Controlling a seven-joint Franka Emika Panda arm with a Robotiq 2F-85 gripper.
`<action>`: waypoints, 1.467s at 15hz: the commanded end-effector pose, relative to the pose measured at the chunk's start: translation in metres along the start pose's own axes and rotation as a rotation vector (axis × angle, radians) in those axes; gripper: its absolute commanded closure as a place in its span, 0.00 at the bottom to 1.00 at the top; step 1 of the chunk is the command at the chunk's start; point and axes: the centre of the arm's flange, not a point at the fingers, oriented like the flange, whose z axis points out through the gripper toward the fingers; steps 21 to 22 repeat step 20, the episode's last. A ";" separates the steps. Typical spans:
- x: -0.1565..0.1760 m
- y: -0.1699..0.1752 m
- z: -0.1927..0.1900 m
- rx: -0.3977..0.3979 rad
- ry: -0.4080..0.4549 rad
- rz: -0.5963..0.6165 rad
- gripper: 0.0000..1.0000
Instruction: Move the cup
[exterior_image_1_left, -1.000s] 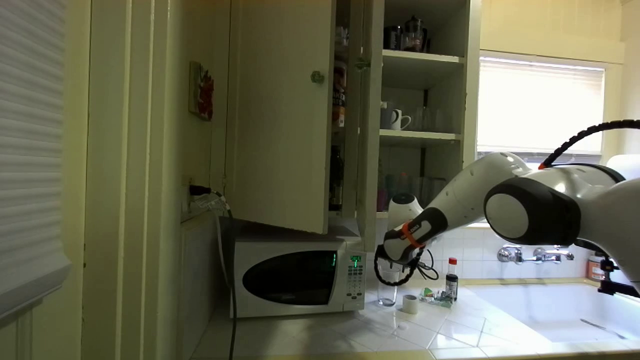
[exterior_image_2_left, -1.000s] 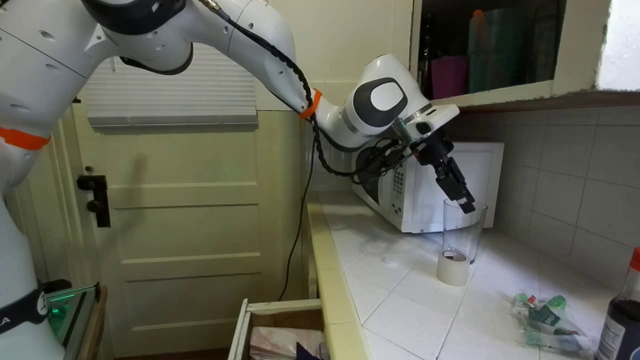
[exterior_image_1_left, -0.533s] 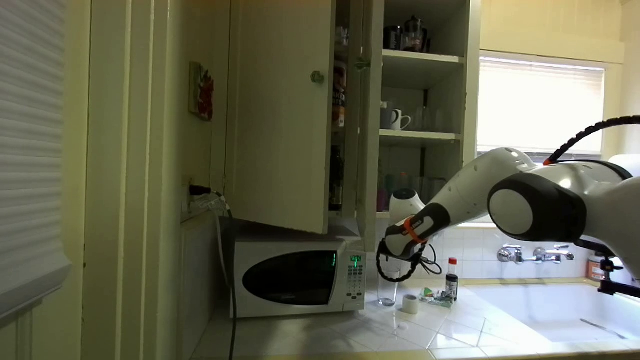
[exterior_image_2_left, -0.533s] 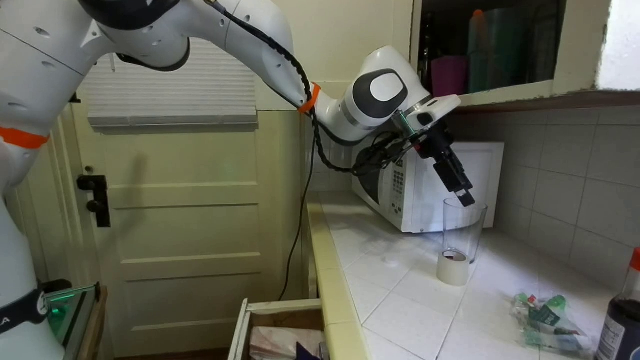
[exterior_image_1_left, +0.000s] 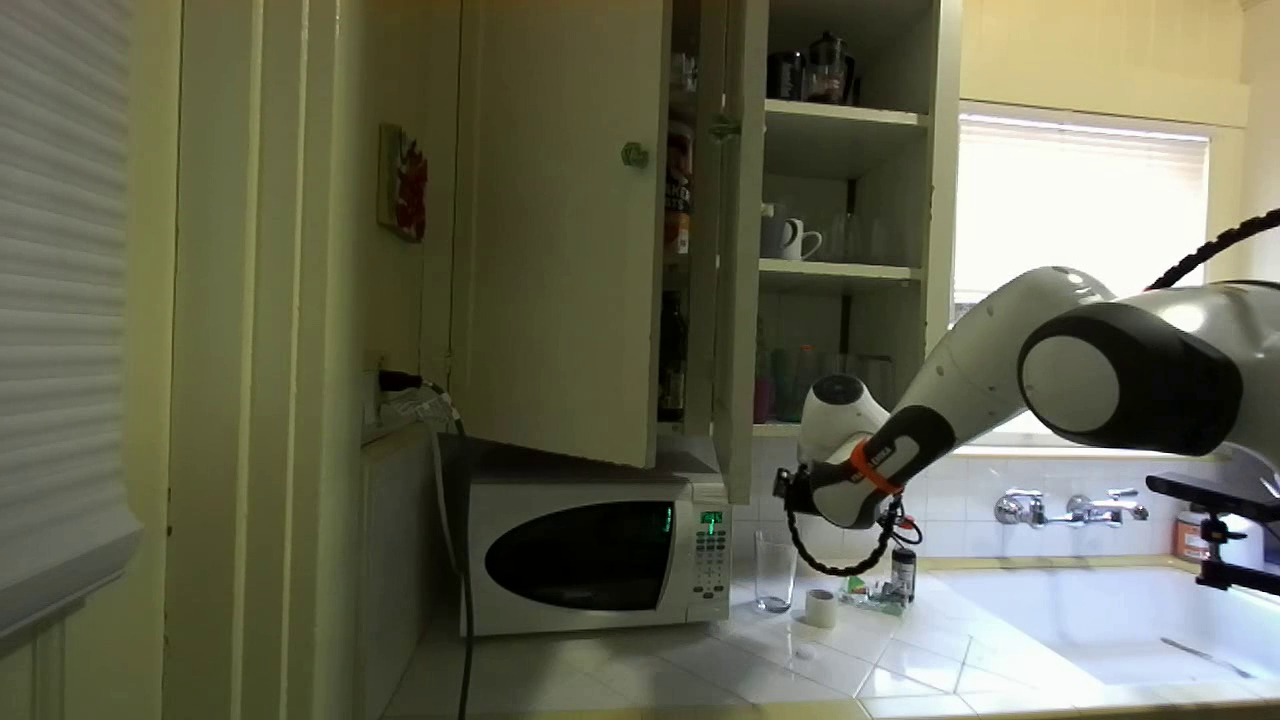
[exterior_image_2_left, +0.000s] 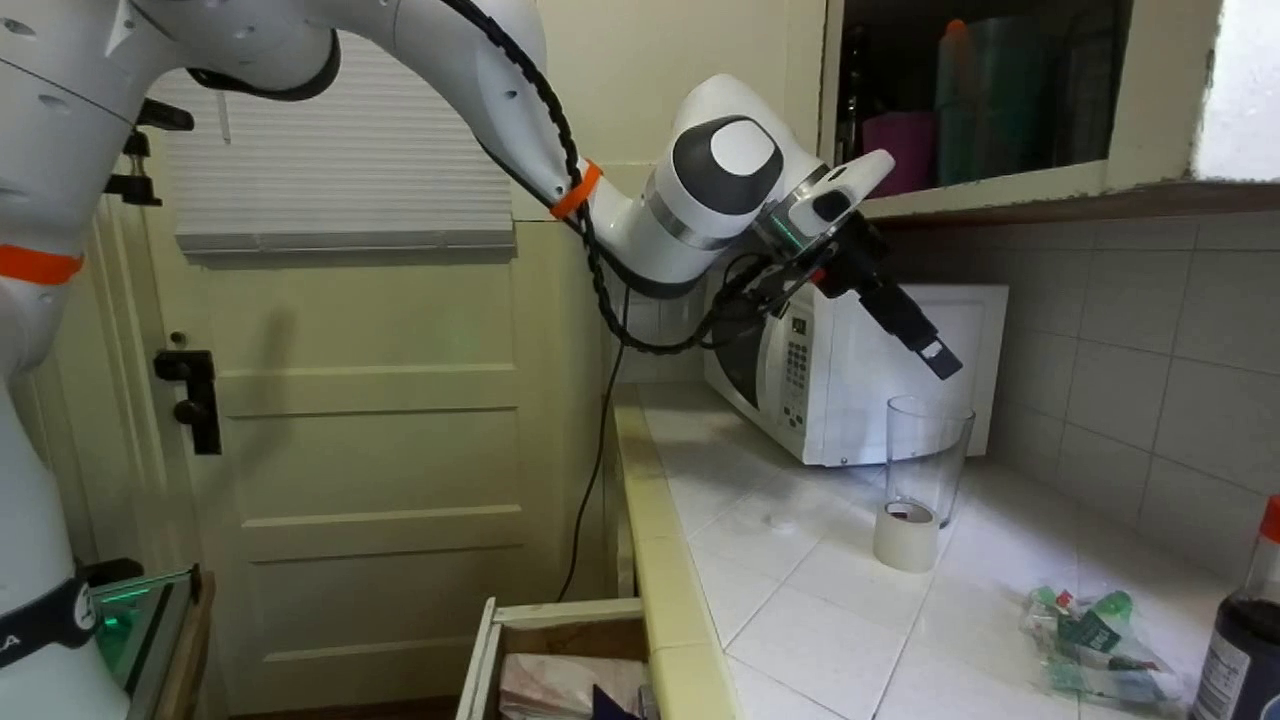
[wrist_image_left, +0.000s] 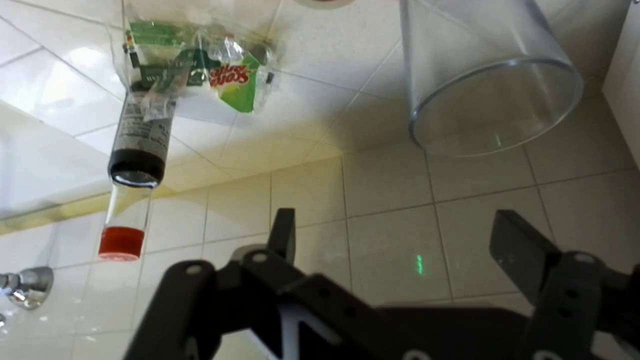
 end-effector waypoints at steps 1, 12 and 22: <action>-0.036 0.035 -0.039 0.093 0.093 -0.125 0.00; -0.115 0.111 -0.141 0.216 -0.164 -0.054 0.00; -0.072 0.220 -0.153 -0.142 -0.150 0.006 0.00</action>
